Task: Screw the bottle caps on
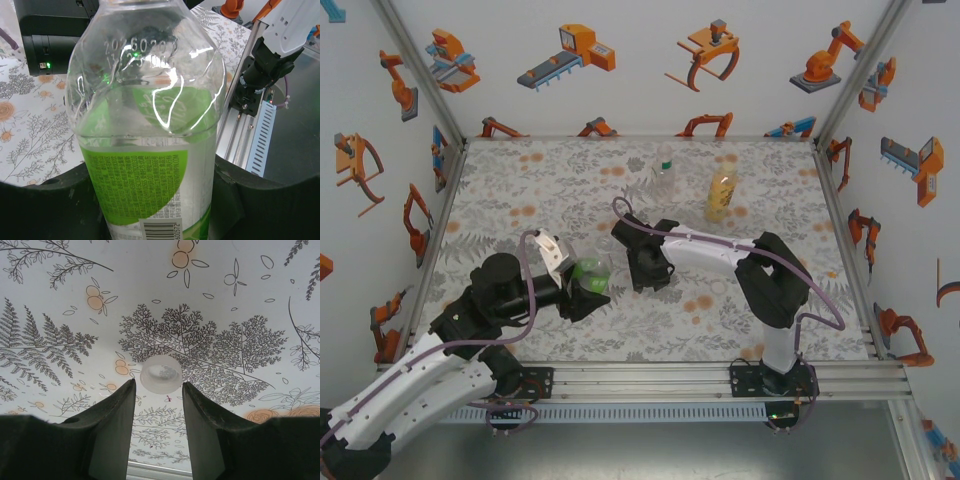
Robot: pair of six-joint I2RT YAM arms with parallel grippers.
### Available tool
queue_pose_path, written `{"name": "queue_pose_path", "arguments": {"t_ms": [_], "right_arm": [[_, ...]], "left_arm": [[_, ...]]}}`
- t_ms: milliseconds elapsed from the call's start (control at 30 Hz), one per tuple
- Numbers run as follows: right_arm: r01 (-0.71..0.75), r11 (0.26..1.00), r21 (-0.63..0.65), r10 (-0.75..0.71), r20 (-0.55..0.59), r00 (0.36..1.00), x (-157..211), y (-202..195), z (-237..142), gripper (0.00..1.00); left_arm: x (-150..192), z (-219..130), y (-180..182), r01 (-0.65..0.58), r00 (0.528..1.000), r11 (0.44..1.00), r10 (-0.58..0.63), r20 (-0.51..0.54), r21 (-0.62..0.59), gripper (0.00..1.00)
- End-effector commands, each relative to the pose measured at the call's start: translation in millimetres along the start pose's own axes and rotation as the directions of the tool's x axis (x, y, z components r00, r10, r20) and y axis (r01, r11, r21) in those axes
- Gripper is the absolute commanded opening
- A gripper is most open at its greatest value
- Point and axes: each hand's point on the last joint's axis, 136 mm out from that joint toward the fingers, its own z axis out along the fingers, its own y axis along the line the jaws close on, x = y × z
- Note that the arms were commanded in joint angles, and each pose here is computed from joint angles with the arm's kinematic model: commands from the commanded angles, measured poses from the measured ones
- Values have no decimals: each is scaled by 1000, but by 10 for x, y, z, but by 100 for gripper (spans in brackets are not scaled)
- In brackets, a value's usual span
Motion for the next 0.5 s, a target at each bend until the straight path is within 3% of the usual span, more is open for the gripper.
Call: {"name": "queue_pose_path", "arguments": {"t_ms": [0, 467], "right_arm": [[-9, 1000, 6, 9, -8, 1000, 16, 24, 8, 42], [-12, 1000, -13, 13, 22, 1000, -59, 68, -72, 40]], "left_arm": [[-35, -5, 4, 0, 1000, 1000, 0, 20, -1, 0], [-26, -6, 11, 0, 1000, 1000, 0, 20, -4, 0]]}}
